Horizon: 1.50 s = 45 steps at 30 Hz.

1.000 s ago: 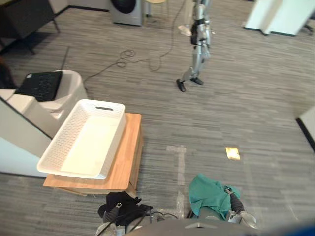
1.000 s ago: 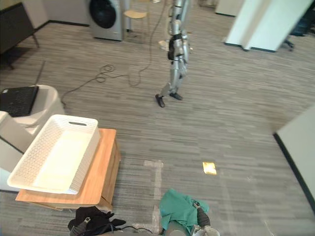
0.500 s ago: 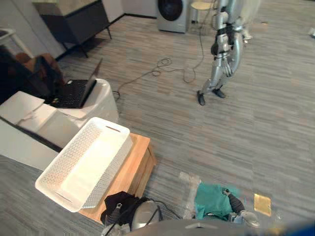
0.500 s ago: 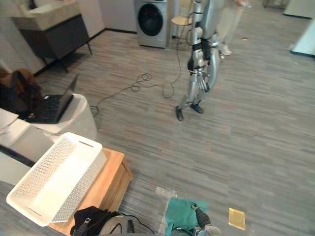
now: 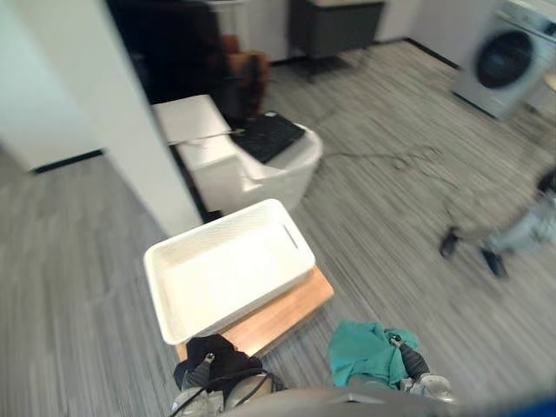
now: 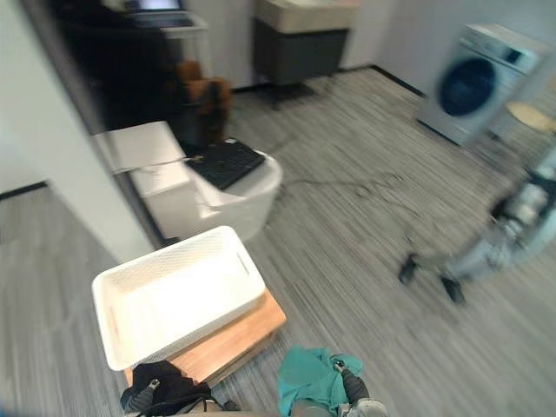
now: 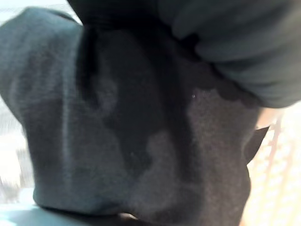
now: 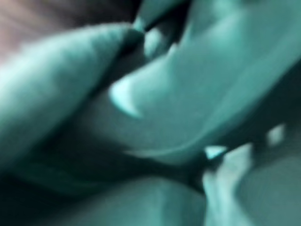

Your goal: Tidy the bed and pick cloth on bed and put in laundry

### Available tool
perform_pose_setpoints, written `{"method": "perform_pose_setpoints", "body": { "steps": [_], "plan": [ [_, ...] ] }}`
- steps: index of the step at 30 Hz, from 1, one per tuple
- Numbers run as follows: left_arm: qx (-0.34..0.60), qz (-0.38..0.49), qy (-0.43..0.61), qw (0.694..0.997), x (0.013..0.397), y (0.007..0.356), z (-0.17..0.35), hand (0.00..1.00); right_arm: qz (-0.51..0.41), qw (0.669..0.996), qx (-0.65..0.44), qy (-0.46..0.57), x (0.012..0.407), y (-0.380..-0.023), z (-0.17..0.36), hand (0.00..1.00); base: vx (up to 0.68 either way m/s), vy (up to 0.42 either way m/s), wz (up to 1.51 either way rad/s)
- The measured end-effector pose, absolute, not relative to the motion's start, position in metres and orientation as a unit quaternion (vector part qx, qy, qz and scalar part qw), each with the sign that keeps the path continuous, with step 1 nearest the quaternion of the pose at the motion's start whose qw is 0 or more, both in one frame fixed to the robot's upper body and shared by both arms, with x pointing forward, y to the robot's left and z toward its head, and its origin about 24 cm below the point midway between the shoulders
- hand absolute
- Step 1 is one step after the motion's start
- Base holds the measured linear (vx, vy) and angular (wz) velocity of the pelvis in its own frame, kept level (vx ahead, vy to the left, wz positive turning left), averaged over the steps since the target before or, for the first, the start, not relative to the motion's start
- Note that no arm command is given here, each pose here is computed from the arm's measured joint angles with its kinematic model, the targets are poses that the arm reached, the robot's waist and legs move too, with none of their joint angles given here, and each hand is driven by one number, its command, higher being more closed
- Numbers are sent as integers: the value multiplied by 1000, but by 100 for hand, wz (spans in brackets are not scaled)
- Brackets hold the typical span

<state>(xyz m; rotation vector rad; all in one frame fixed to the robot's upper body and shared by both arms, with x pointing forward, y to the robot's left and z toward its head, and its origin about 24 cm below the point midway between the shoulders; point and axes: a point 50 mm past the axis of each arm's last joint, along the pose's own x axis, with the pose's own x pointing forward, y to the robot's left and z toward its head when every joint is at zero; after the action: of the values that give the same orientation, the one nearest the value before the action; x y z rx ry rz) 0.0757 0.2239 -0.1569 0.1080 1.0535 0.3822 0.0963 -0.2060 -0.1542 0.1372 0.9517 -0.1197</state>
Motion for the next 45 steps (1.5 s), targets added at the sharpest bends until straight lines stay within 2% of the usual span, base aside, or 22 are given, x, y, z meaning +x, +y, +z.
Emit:
{"method": "perform_pose_setpoints", "body": {
  "steps": [2,5,10,16,18,20,24,25,27,29,30,33,36,40,45],
  "plan": [
    [49,195,501,842,71,231,-156,100,-46,884,69,461,100,-200,-156,100,319,-276,85],
    [11,222,520,825,50,219,-162,100,-18,889,66,454,116,-195,-153,100,237,-203,17],
    [-11,245,523,816,41,219,-163,100,-19,868,90,488,105,-191,-159,100,95,-67,67],
    [-3,248,517,819,41,225,-161,100,-104,846,147,501,88,-194,-164,100,-23,70,32],
    [2,237,526,817,40,227,-161,100,-138,833,170,508,79,-197,-166,100,-14,76,38],
    [21,216,533,818,43,229,-161,100,-202,806,218,511,66,-198,-168,100,-3,48,21],
    [24,209,541,814,44,229,-162,100,-268,786,247,500,61,-203,-169,100,-8,18,0],
    [31,202,547,812,47,230,-163,100,-312,779,255,481,61,-212,-167,100,-54,8,-2],
    [28,200,552,809,49,229,-163,100,-355,785,246,445,66,-227,-162,100,-75,6,-12],
    [21,195,556,808,48,227,-164,100,-389,809,221,381,84,-256,-147,100,-78,8,-22],
    [19,192,557,808,48,227,-164,100,-396,837,195,324,106,-284,-128,100,-66,5,-14],
    [13,187,555,810,51,227,-164,100,-394,881,136,223,142,-330,-86,100,-66,9,-13],
    [4,193,557,808,51,227,-164,100,-338,935,64,91,191,-372,-13,100,-49,15,-8],
    [8,194,559,806,49,230,-164,100,-285,958,33,-1,227,-380,39,100,16,0,6],
    [4,188,557,809,45,231,-163,100,-140,981,-23,-130,259,-339,105,100,63,-11,4]
  ]
}}
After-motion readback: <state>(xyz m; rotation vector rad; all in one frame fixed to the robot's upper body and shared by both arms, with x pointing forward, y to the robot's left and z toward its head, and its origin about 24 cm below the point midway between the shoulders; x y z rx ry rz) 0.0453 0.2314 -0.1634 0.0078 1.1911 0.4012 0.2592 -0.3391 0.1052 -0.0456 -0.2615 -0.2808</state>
